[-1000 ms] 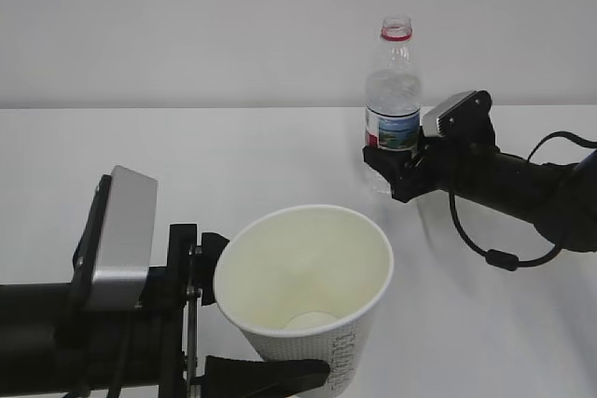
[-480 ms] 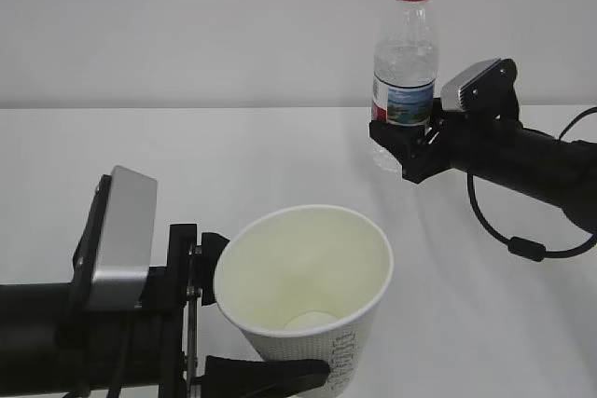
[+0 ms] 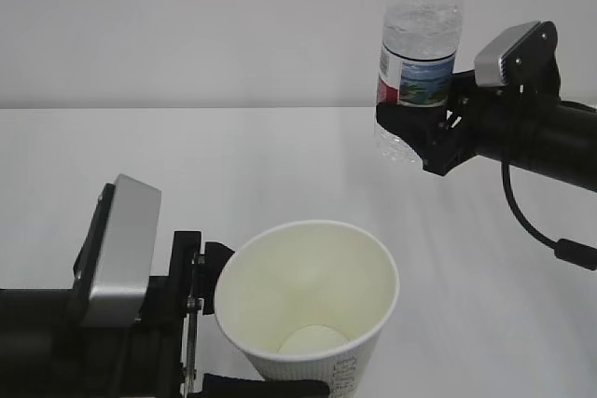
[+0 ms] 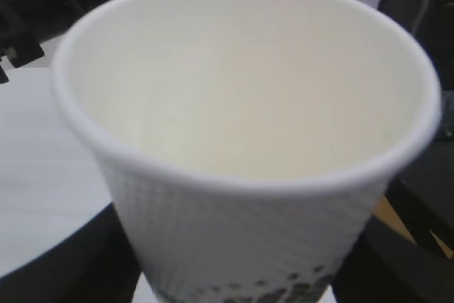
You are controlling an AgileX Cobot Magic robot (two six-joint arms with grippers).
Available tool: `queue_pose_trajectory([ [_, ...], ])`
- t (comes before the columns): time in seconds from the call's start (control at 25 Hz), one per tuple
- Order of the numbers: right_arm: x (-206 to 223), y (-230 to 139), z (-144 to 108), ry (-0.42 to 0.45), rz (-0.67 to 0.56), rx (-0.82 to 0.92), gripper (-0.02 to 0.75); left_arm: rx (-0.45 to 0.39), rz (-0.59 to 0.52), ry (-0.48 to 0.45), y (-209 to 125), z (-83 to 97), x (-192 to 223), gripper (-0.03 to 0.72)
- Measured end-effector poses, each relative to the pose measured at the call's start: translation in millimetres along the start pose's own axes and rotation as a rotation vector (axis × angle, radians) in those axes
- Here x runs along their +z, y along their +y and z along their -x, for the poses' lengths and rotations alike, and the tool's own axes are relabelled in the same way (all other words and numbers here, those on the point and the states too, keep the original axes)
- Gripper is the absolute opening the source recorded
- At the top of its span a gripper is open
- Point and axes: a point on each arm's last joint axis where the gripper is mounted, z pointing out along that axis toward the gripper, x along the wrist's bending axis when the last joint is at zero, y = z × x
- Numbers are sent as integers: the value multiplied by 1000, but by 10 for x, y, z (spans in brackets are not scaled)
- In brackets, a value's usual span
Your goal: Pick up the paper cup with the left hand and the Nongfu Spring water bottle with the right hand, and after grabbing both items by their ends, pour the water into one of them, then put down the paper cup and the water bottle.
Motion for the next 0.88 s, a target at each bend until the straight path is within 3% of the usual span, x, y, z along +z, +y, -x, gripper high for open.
queue_pose_trajectory([
  [0.36, -154, 247, -145, 102, -21, -9, 504, 10, -22, -67, -20, 61, -1, 535],
  [0.88, -257, 407, -248, 184, -27, -91, 504, 3, 8, -84, 8, 77, -2, 535],
])
